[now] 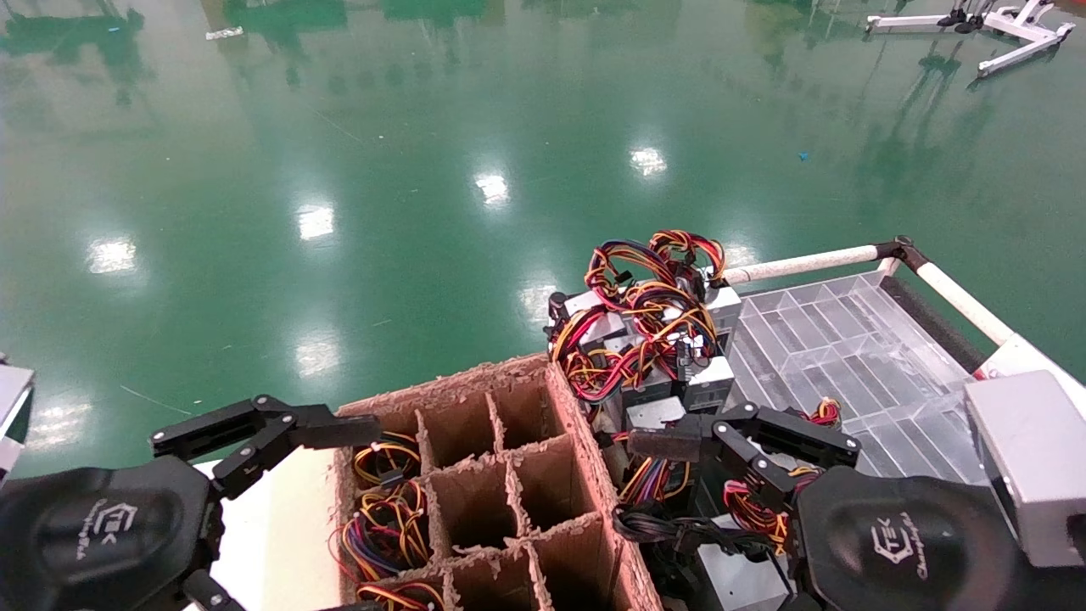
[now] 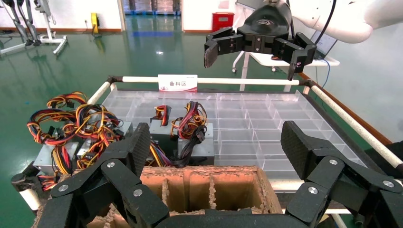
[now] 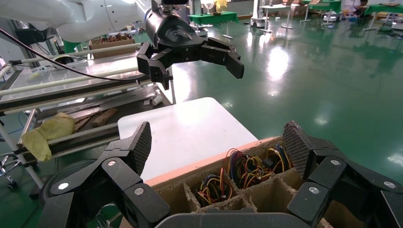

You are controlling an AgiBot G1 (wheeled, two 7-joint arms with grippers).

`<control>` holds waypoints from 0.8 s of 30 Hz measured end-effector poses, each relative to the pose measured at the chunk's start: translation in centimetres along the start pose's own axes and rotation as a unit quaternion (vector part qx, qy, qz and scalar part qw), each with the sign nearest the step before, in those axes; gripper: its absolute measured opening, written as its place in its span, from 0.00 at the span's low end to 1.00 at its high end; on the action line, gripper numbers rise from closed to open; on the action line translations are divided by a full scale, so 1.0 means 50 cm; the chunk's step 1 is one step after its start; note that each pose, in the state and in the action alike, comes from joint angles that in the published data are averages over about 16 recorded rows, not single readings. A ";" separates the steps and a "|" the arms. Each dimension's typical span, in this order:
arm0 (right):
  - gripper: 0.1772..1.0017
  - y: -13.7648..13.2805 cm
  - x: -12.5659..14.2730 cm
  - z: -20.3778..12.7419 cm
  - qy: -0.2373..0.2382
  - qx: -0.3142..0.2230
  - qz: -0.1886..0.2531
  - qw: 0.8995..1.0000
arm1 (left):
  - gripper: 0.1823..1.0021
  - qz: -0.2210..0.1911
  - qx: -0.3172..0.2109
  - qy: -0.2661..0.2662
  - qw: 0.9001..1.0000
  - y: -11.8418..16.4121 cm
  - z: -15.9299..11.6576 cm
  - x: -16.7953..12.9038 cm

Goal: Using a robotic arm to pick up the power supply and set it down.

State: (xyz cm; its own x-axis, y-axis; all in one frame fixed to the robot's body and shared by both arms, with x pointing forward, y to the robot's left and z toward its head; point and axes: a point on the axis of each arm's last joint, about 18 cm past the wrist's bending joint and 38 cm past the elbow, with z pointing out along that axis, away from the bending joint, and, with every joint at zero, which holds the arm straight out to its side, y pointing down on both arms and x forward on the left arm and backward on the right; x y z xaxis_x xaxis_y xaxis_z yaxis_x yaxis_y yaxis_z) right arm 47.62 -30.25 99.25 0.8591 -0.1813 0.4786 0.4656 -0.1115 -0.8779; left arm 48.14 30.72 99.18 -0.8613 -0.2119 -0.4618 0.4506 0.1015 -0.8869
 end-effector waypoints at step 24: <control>1.00 0.105 -0.002 0.088 -0.031 -0.075 0.005 0.997 | 0.77 0.000 0.000 0.000 1.000 0.000 0.000 0.000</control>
State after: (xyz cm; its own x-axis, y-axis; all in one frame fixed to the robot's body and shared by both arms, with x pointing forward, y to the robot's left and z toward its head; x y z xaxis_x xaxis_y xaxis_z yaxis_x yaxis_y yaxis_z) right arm 50.90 -26.50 94.53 0.8777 -0.1227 0.4632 0.4228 -0.2565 -0.8691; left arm 48.14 30.72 99.18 -0.8613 -0.2119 -0.4618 0.4506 0.1015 -0.8870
